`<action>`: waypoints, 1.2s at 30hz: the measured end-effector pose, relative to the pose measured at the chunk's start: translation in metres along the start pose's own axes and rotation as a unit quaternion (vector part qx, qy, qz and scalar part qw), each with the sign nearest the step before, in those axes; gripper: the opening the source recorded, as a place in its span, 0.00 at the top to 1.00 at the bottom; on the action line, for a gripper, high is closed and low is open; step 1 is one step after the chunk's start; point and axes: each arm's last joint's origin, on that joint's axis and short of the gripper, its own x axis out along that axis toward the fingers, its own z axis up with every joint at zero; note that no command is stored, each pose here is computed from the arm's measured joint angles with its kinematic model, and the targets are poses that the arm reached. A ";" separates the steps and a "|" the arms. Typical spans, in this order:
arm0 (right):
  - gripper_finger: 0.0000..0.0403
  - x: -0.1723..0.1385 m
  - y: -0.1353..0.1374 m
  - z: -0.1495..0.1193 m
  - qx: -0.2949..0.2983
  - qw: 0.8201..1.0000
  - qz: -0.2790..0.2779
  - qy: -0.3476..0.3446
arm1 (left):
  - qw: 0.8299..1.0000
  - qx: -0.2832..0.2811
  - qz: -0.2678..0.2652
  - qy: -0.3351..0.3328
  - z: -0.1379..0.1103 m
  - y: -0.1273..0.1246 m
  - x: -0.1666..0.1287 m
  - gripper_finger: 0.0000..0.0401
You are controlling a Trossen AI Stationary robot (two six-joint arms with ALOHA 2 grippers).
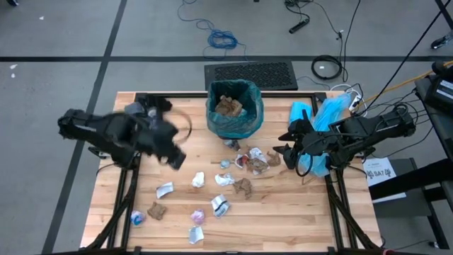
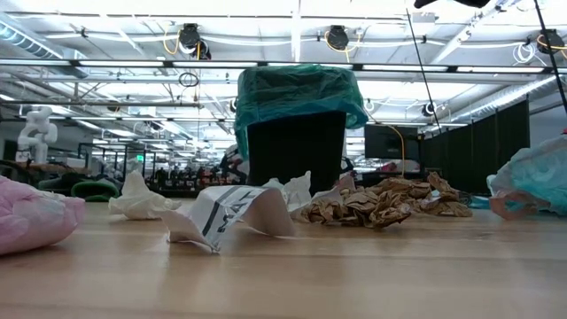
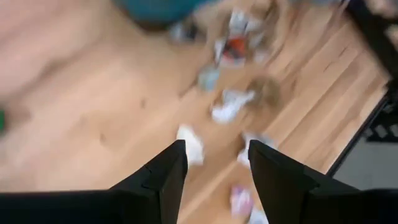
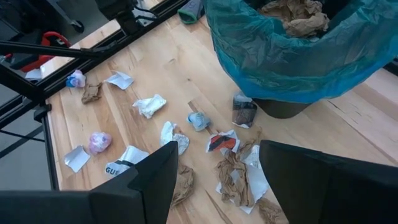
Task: Place trash/remove bag and relplace
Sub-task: Put the white paper into the trash bin
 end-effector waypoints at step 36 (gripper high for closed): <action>0.46 0.000 0.001 0.000 0.036 0.999 0.010 0.009 | 0.968 0.113 0.108 0.195 -0.165 0.081 0.165 0.56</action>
